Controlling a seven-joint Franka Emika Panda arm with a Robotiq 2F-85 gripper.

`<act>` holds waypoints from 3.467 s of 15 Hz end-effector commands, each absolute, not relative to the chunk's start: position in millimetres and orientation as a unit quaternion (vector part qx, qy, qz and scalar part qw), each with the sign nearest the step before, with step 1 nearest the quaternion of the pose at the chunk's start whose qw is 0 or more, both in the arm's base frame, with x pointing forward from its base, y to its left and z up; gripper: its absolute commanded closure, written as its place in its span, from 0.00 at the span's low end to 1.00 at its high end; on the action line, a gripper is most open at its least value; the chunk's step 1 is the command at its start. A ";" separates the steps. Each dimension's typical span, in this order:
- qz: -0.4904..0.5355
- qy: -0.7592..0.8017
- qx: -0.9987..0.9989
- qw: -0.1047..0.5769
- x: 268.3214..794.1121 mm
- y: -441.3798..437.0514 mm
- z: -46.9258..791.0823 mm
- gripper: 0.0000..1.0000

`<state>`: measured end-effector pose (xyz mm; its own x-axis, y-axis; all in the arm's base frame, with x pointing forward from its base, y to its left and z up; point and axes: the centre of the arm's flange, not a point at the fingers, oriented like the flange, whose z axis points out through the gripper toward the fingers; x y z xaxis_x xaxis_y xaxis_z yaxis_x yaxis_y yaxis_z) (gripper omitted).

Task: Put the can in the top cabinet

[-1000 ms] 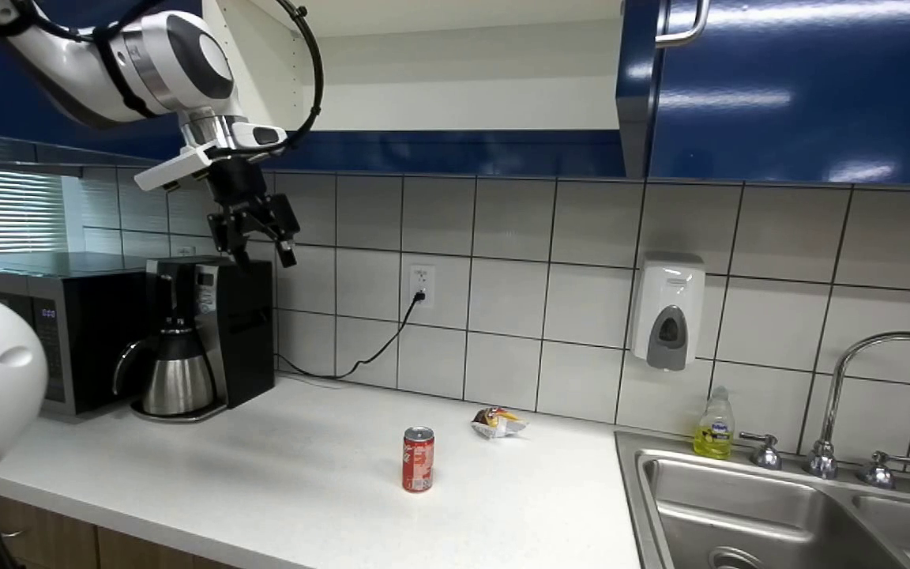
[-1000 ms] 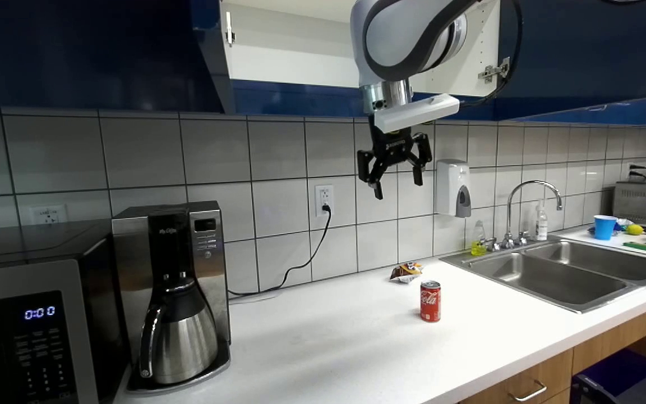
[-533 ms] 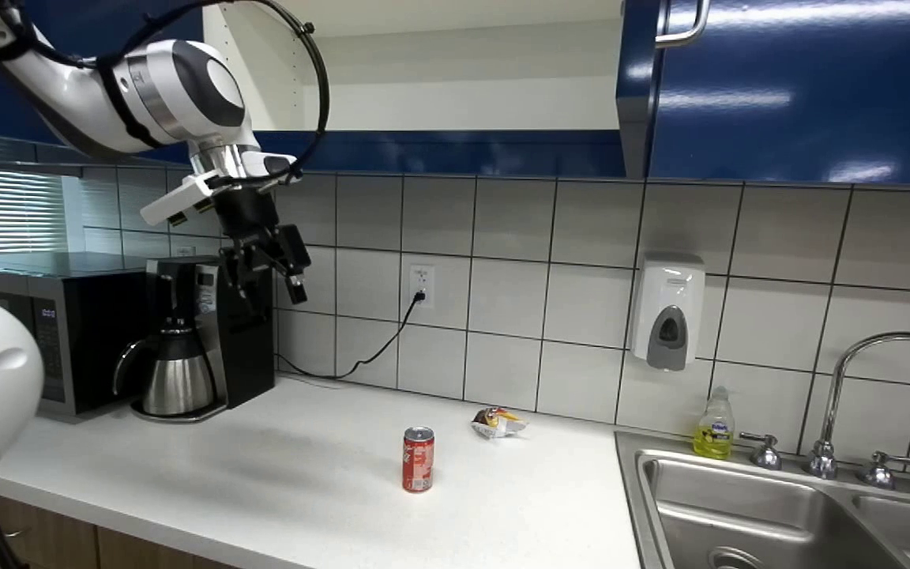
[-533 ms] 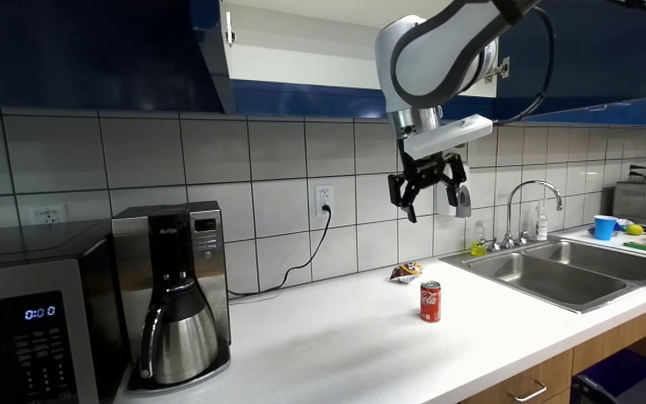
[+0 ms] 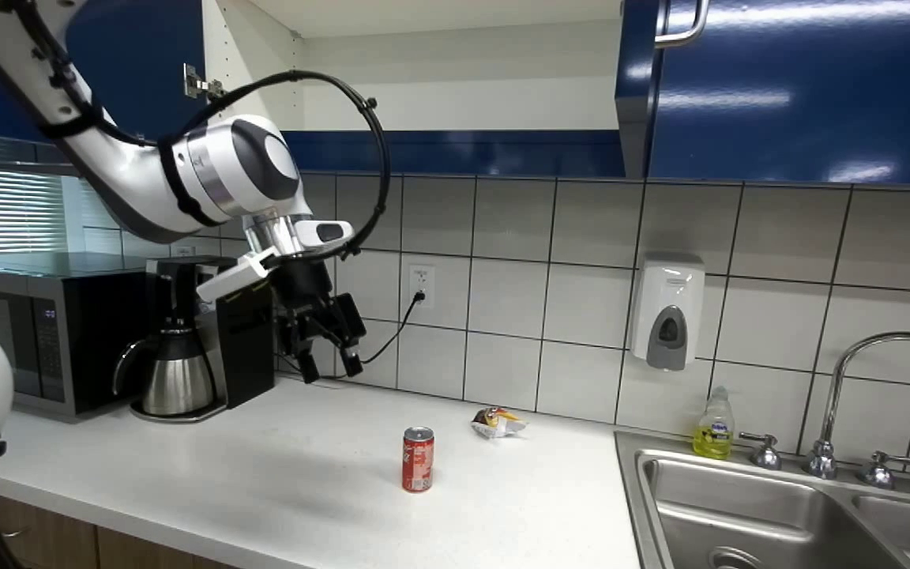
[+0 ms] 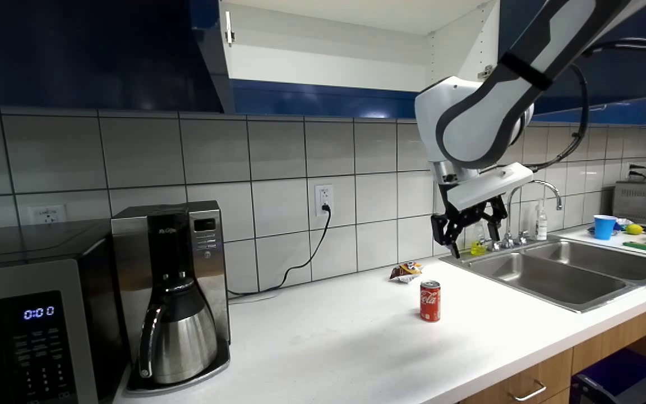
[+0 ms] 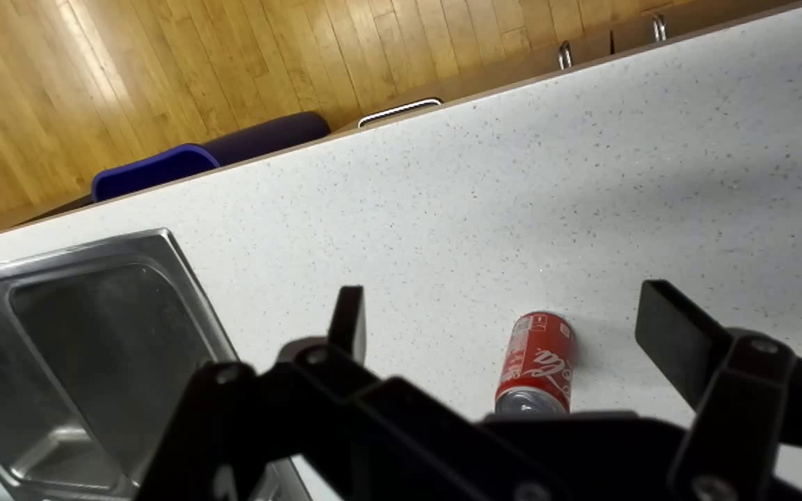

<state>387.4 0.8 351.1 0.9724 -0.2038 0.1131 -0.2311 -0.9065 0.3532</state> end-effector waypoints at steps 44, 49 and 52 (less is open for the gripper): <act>0.172 -0.145 0.954 0.197 555.0 -39.1 136.9 0.00; 0.176 -0.146 0.954 0.195 559.4 -37.5 137.3 0.51; 0.179 -0.146 0.954 0.193 560.6 -34.1 139.3 0.58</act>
<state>557.5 -36.4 141.3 0.9044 -0.2112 0.3707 -0.3386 -0.8839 0.3227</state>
